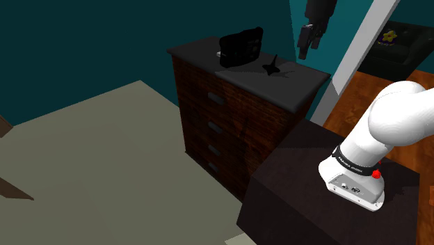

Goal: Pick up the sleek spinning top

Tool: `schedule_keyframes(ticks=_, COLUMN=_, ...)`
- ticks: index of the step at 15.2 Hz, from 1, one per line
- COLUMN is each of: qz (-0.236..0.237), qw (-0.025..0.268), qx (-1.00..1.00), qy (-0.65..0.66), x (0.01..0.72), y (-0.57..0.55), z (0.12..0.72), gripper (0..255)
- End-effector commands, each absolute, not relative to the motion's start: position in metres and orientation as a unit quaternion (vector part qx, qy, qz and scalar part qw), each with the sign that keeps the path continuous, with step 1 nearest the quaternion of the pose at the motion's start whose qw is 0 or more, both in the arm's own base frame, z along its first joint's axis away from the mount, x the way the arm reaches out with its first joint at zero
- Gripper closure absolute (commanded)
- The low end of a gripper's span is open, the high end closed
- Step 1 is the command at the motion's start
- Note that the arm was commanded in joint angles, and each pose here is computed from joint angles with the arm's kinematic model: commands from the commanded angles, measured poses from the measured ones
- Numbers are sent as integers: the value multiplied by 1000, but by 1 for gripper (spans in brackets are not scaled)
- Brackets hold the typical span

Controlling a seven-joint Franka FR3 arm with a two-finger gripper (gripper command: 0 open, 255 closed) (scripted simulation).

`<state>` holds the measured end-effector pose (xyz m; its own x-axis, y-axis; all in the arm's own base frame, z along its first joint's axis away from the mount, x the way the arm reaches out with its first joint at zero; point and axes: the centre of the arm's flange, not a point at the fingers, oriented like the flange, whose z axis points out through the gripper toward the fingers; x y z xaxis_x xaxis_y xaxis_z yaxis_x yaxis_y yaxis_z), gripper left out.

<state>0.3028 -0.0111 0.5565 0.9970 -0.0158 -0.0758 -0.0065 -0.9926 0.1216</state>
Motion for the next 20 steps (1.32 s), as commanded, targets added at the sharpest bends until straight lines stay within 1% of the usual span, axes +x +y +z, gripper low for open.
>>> schedule_keyframes(ticks=1, qz=-38, qw=61, qx=997, qy=-6, x=303, y=-11, z=557, gripper=0)
schedule_keyframes(ticks=13, qz=155, qw=6, qx=986, qy=-58, x=372, y=-85, z=482, gripper=0)
schedule_keyframes(ticks=14, qz=164, qw=3, qx=985, qy=-61, x=376, y=-88, z=479, gripper=0)
schedule_keyframes(ticks=20, qz=164, qw=3, qx=985, qy=-61, x=376, y=-88, z=447, gripper=0)
